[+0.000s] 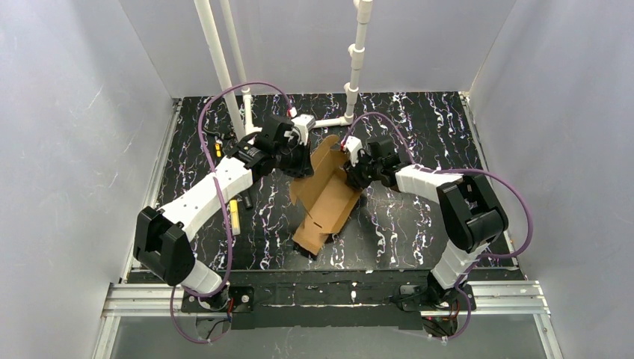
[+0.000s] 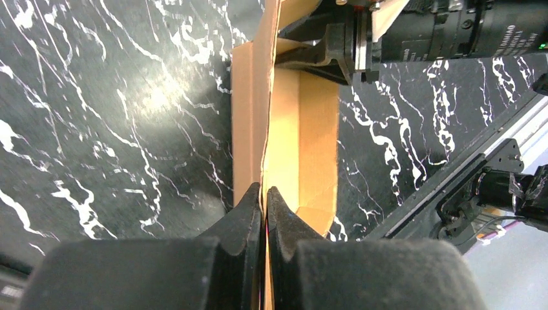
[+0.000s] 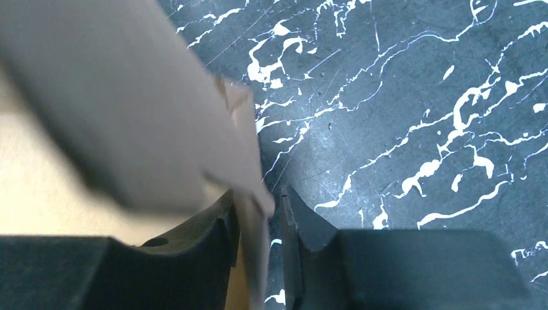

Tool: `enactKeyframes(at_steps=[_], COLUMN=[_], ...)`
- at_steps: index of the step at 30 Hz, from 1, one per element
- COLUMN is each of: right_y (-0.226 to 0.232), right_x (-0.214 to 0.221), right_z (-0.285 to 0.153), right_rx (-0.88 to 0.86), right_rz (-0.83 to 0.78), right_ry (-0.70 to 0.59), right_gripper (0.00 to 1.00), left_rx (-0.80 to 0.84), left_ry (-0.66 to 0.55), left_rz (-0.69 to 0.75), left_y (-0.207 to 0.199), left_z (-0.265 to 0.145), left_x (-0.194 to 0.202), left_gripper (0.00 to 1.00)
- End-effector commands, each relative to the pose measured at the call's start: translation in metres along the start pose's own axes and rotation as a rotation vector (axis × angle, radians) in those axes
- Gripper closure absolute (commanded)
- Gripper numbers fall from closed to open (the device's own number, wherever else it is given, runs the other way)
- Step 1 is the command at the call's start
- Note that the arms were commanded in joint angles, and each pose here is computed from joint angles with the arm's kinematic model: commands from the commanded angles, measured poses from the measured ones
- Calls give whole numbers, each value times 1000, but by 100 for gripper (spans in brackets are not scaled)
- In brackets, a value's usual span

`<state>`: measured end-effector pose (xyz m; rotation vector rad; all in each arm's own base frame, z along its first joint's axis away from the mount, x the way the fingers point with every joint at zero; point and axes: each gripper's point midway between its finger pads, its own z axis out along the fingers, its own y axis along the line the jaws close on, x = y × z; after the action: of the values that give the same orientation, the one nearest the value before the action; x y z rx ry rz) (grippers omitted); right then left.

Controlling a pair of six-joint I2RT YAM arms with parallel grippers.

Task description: Fold the paper box

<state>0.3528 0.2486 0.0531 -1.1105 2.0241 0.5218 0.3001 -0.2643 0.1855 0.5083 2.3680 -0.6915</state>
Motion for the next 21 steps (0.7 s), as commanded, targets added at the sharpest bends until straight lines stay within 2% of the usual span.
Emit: enactKeyframes(at_steps=[1, 7, 12, 17, 21], right_y=[-5, -16, -24, -26, -16], right_x=[-46, -55, -73, -89, -103], right_z=[-17, -28, -40, -44, -70], right_rx=[-54, -51, -56, -114, -290], right_rz=[57, 77, 79, 104, 114], right_ry=[-138, -182, -242, -295, -382], right_gripper=[62, 61, 47, 43, 26], left_rx=[-20, -29, -36, -44, -95], left_ry=[-72, -64, -62, -64, -86], left_rz=[92, 136, 154, 201, 299], left_y=[0, 0, 1, 3, 10], left_z=[-17, -17, -18, -18, -26], left_x=[-37, -46, -49, -55, -65], left_gripper=[100, 100, 100, 100, 100])
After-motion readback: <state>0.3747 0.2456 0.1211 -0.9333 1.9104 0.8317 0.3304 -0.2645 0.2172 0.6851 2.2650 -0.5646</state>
